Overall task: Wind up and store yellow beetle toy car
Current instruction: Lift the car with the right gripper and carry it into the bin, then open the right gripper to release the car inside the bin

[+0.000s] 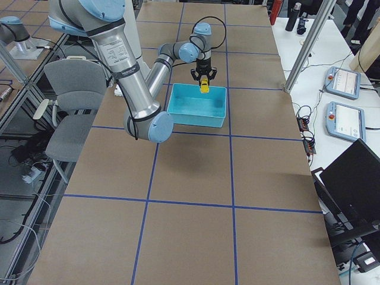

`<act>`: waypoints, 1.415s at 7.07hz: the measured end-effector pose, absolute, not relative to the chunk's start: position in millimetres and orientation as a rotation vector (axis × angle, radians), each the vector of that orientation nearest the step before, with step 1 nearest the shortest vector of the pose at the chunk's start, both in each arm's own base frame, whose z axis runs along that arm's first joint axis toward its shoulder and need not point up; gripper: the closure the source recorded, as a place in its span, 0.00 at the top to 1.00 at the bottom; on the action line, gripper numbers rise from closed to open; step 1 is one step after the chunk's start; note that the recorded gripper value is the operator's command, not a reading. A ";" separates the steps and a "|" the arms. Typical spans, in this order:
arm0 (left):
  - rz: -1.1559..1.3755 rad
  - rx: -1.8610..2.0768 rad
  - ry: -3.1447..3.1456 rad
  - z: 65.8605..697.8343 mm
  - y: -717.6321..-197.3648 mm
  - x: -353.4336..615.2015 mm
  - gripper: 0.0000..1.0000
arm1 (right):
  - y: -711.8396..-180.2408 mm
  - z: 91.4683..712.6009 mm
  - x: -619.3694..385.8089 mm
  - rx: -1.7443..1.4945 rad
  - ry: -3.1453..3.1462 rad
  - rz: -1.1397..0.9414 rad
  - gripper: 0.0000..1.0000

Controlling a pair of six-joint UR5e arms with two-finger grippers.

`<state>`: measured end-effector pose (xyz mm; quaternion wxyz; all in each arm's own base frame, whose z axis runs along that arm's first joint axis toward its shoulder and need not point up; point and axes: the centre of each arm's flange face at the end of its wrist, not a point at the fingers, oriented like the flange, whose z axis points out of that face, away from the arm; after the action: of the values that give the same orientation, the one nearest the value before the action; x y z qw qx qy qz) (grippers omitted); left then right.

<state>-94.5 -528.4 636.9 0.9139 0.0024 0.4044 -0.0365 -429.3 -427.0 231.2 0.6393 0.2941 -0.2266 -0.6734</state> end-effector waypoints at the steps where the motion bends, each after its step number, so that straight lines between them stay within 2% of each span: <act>1: -0.075 0.005 0.833 636.8 -528.6 -94.5 1.00 | -423.4 245.7 -437.7 0.656 -0.518 -1.549 0.00; 7: -0.075 0.006 0.833 636.3 -528.7 -94.5 1.00 | -418.0 324.4 -477.1 0.626 -0.532 -1.581 0.00; 8: -0.074 0.008 0.833 635.4 -528.8 -94.5 1.00 | -417.9 329.1 -477.1 0.625 -0.533 -1.579 0.23; 9: -0.073 0.010 0.833 634.0 -528.8 -94.5 1.00 | -417.0 331.3 -476.6 0.623 -0.535 -1.573 0.98; 10: -0.072 0.012 0.833 633.2 -528.9 -94.5 1.00 | -416.3 333.3 -476.1 0.618 -0.539 -1.563 1.00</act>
<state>-94.5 -528.9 633.2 0.9139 0.0057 0.4043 -0.0351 -476.1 -416.3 333.3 0.6353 0.2706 -0.2357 -0.6839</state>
